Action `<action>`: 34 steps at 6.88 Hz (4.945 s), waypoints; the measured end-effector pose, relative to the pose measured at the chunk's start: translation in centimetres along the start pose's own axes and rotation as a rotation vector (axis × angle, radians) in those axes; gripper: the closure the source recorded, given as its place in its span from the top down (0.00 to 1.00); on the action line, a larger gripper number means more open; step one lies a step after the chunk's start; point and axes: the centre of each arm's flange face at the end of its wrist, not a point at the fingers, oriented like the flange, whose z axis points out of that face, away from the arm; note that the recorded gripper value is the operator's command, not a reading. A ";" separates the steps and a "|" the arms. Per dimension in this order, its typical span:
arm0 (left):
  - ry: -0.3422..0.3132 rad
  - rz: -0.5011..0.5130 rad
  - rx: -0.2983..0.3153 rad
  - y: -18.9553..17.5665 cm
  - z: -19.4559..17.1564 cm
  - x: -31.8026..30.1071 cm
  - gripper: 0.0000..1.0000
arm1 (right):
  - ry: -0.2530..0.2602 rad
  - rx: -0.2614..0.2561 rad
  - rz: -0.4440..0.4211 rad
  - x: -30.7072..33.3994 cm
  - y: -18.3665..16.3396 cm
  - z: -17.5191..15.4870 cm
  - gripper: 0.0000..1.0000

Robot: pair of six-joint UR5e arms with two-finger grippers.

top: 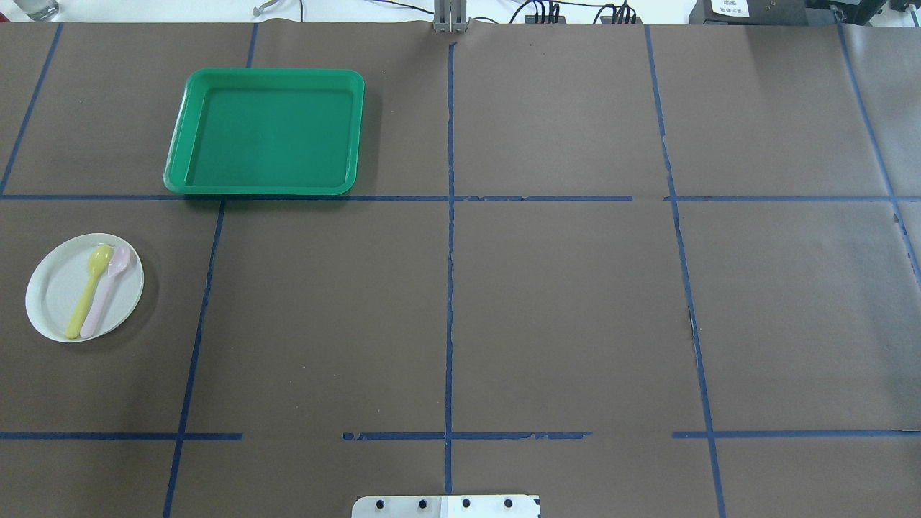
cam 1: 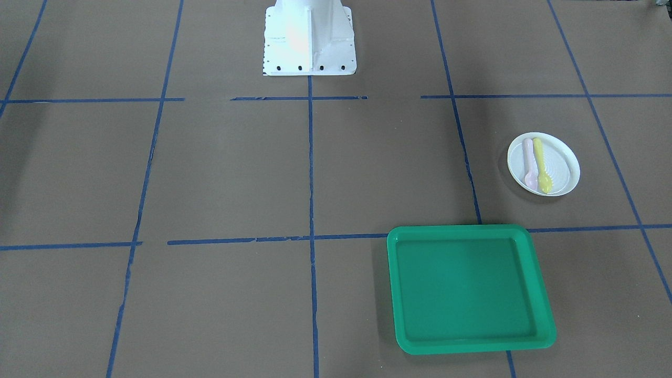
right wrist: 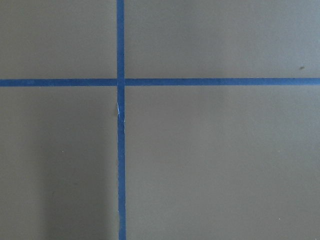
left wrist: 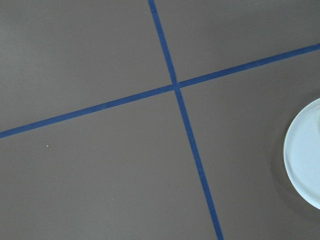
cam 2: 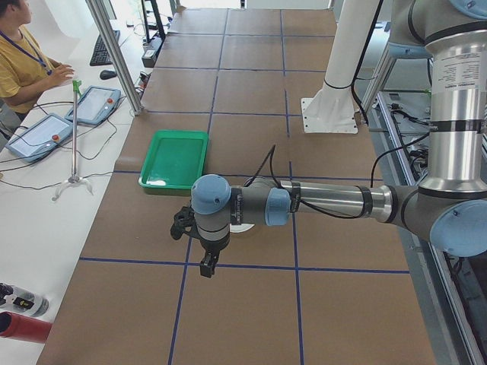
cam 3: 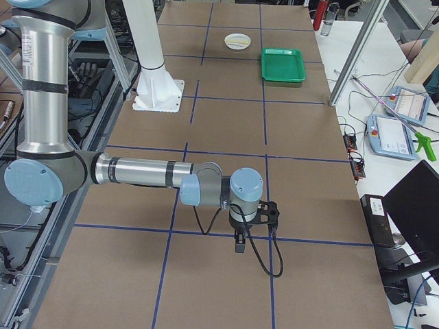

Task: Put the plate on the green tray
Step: 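Move the left arm toward the white plate with spoons, then grasp the rim of the white plate with the left gripper, then carry the plate farther from the robot and lower it onto the green tray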

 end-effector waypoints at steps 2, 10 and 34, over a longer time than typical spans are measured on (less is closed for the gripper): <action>-0.004 -0.012 -0.004 -0.2 -0.5 0.1 1.00 | 0.000 0.000 0.000 0.0 0.0 0.0 1.00; 0.136 -0.222 0.065 0.6 9.0 5.2 1.00 | 0.001 0.000 0.000 0.0 0.0 0.0 1.00; 0.314 -1.095 0.164 -26.6 17.6 40.5 0.00 | -0.001 0.000 0.000 0.0 0.0 0.0 1.00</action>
